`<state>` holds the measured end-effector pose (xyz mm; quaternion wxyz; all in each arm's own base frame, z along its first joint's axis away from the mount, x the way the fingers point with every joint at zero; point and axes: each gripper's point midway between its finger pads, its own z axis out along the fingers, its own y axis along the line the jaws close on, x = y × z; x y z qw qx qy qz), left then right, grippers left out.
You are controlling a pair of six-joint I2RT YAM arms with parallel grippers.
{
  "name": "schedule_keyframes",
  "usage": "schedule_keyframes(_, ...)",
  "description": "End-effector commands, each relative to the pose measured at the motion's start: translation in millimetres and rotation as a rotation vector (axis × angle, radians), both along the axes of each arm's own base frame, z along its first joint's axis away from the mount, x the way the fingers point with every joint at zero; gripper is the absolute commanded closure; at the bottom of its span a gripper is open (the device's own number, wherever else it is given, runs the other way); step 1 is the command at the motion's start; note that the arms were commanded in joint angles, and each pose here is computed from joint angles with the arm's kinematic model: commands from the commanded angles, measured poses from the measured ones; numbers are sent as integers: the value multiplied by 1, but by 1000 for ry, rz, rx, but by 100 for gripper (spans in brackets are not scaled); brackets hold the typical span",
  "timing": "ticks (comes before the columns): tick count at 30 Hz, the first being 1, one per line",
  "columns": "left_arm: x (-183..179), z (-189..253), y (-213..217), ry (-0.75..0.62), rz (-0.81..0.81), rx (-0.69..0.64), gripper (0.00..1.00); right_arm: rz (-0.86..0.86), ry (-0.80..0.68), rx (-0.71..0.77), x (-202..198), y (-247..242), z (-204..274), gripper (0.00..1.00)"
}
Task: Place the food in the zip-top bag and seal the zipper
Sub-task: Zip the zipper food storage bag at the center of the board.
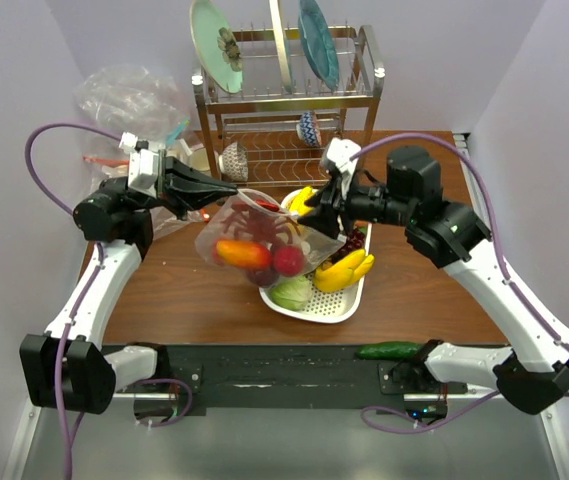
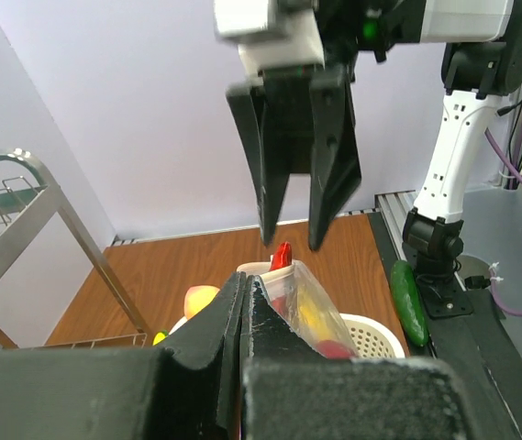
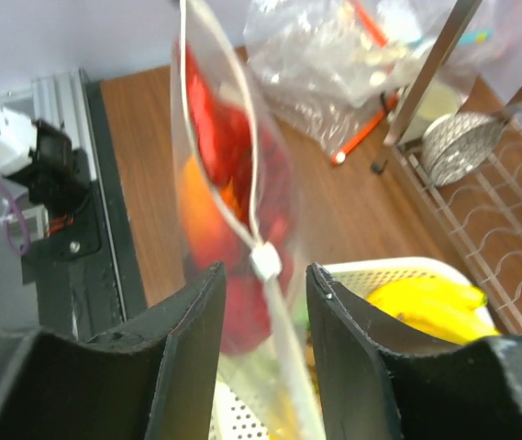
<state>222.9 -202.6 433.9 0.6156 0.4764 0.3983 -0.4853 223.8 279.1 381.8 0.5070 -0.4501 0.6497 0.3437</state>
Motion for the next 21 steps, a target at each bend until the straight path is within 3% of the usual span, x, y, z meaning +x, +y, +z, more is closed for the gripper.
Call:
schedule_keyframes(1,-14,25,1,-123,11,-31,100,30,22,-35,-1,1,-33,55)
schedule_keyframes(11,-24,29,2,-146,-11,-39,100,53,-24,-21,9,12,-34,56)
schedule_keyframes(14,-28,32,2,-150,-15,-38,100,91,-31,-2,6,17,-29,65)
schedule_keyframes(16,-28,32,2,-152,-15,-33,100,119,-43,22,1,19,-22,77)
schedule_keyframes(17,-28,32,3,-151,-11,-31,100,125,-45,32,-2,19,-19,84)
schedule_keyframes(18,-27,32,4,-148,-7,-29,100,126,-51,40,-3,18,-16,100)
schedule_keyframes(21,-23,29,9,-134,20,-24,100,132,-70,54,-10,14,-7,100)
